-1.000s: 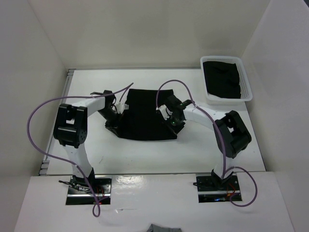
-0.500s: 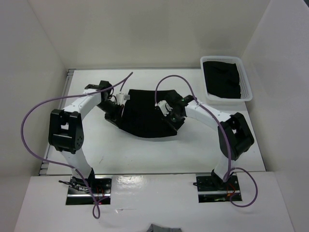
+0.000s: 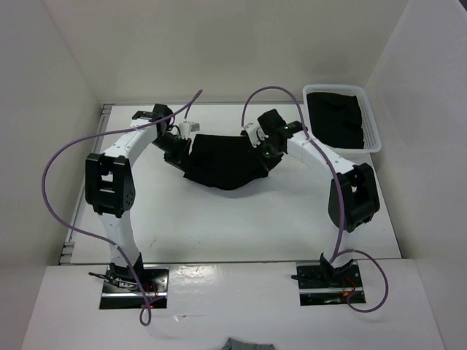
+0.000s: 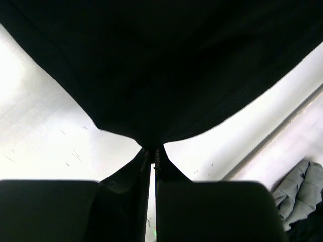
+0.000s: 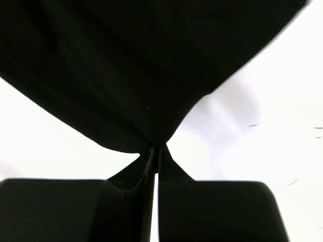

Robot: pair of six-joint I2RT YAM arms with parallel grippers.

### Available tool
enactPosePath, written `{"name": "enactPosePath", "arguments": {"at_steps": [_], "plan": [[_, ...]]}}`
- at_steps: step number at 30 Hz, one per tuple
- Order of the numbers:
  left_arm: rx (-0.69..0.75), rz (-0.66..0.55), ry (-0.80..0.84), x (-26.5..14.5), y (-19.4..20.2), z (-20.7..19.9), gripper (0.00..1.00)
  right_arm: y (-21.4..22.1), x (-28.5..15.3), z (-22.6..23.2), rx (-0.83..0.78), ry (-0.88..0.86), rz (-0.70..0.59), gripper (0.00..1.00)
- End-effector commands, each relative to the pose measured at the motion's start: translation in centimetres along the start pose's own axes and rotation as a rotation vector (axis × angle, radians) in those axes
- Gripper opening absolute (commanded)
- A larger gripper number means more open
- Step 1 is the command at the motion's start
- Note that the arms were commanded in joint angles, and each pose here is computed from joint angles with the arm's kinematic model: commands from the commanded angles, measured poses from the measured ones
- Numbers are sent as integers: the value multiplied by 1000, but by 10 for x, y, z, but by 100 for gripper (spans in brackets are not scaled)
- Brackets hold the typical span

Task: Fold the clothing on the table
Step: Fold the skirt

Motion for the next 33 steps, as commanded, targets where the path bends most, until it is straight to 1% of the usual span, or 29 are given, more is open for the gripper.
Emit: {"name": "enactPosePath", "arguments": {"at_steps": [1,2,3,6,7,8,12,14,15,17,18,19,20,21,22,25,26,27,28,29,30,31,32,33], "plan": [[-5,-55,33,-6,-22,3,0,-19,-4,-28,21,23,-56,2],[-28,-59,30,-5,-26,10,0,-19,1,-31,32,14,-49,2],[-10,-84,23,-9,-37,11,0,-26,1,-34,30,19,-63,2],[-24,-99,14,-15,-48,22,0,-32,6,-49,57,16,-68,1],[-21,-132,11,-24,-60,22,0,-34,6,-55,56,22,-71,1],[-15,-141,9,-25,-65,24,0,-39,4,-55,55,16,-80,1],[3,-219,-21,-48,-89,30,0,-51,5,-64,50,17,-104,1],[-2,-226,-13,-45,-96,33,0,-56,7,-69,56,15,-116,1],[-1,-227,-13,-44,-100,36,0,-56,15,-71,58,11,-105,1],[-2,-240,11,-42,-107,35,0,-66,15,-78,70,12,-129,1],[-19,-229,16,-35,-108,40,0,-67,23,-80,73,9,-119,1],[-7,-245,20,-37,-115,40,0,-77,22,-82,79,4,-144,1],[-6,-247,20,-35,-117,42,0,-76,23,-88,91,8,-139,1],[-13,-237,23,-28,-117,47,0,-77,30,-88,104,-7,-136,3],[-3,-251,18,-29,-123,48,0,-86,29,-89,110,-10,-158,4],[-12,-252,19,-21,-130,56,0,-96,36,-104,131,-14,-183,4],[0,-269,14,-20,-138,60,0,-97,37,-116,182,-10,-200,4],[-8,-273,15,-20,-141,61,0,-108,31,-125,196,-2,-237,6],[-16,-277,15,-21,-145,61,0,-105,43,-134,219,-1,-227,6],[-25,-266,18,-11,-146,68,0,-105,46,-139,239,-11,-225,6],[10,-326,12,-27,-165,63,0,-112,36,-156,268,13,-261,6],[-15,-326,11,-33,-165,65,0,-108,51,-161,284,-13,-246,6],[-12,-330,20,-23,-169,72,0,-107,52,-168,304,-10,-244,11],[-6,-338,3,-21,-172,76,1,-111,42,-180,338,5,-263,19]]}}
Point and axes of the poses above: each gripper's point midway between its finger pads, its own x axis out along the fingers, its own z axis along the line the jaws close on, y = z × x, the point moved 1 cm from there along -x, back along the fingers
